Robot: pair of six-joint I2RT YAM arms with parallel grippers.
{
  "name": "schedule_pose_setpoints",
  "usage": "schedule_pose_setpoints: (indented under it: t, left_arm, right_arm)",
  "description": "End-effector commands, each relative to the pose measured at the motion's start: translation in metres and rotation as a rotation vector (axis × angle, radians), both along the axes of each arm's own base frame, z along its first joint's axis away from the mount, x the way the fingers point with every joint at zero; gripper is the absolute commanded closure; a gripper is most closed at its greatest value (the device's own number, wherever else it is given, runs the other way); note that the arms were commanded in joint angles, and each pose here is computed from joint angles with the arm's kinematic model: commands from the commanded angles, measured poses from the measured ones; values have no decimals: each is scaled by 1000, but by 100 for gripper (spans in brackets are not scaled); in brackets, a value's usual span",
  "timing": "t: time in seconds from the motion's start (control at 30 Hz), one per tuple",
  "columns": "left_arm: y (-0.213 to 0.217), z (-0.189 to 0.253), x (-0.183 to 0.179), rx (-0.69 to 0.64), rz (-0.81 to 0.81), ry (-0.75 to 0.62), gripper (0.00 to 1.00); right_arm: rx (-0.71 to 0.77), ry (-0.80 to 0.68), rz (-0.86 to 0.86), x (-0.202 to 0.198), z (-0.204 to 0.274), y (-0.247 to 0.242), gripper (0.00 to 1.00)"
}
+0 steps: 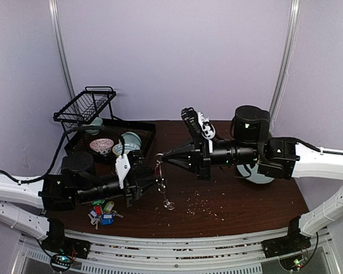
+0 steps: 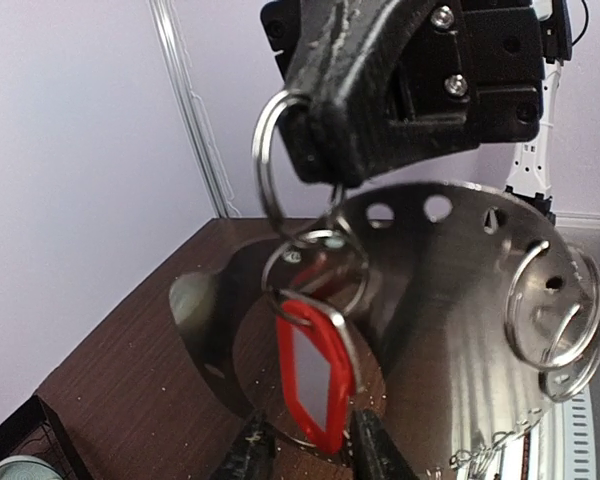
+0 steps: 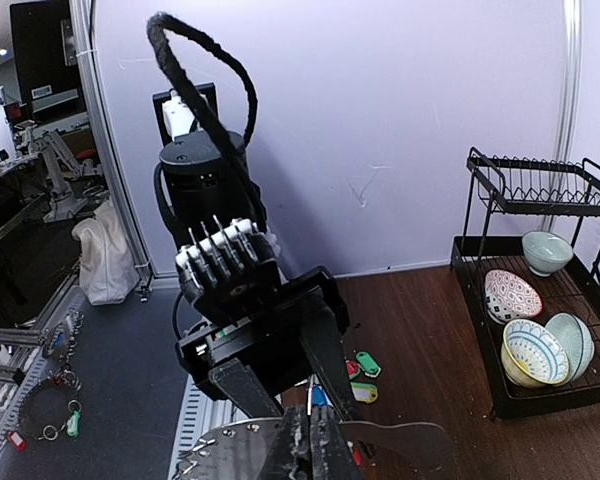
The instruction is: Put the keys on the keyring
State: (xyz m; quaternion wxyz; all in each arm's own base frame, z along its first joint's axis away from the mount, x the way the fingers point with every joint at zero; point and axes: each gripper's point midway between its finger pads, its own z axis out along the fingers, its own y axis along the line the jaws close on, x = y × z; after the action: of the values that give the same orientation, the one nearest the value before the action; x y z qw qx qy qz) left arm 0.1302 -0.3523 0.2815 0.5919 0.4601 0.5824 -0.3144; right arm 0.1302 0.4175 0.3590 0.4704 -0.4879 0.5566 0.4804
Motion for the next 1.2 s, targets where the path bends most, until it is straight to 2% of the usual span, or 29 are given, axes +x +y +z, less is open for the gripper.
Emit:
schedule_pose_setpoints:
  t: [0.0, 0.1, 0.17, 0.2, 0.3, 0.63, 0.8, 0.97, 1.0, 1.07, 1.17]
  left_arm:
    - [1, 43, 5, -130, 29, -84, 72]
    - [1, 48, 3, -172, 20, -86, 74]
    - [2, 48, 4, -184, 24, -82, 82]
    - [2, 48, 4, -184, 25, -81, 89]
    - [0, 40, 5, -170, 30, -69, 100]
    - [-21, 19, 7, -111, 56, -62, 100]
    - [-31, 19, 2, -115, 17, -61, 100]
    - [-22, 26, 0, -158, 22, -55, 100]
    - [-18, 26, -1, -163, 22, -55, 93]
    - [-11, 22, -1, -153, 32, -45, 72]
    - [8, 19, 2, -142, 81, -25, 57]
  right_arm:
    - [110, -1, 32, -8, 28, -5, 100]
    - [124, 8, 28, -6, 29, -3, 100]
    - [136, 12, 31, -7, 30, -2, 100]
    - [144, 12, 29, -6, 32, -2, 100]
    - [168, 15, 3, -2, 36, -3, 100]
    - [404, 127, -141, 22, 56, -17, 100]
    - [422, 138, -162, 27, 52, -15, 100]
    - [417, 125, -178, 28, 50, -22, 100]
    - [409, 113, -188, 28, 50, -25, 100]
    - [372, 93, -211, 32, 46, -28, 100]
    - [331, 73, -245, 36, 40, -34, 100]
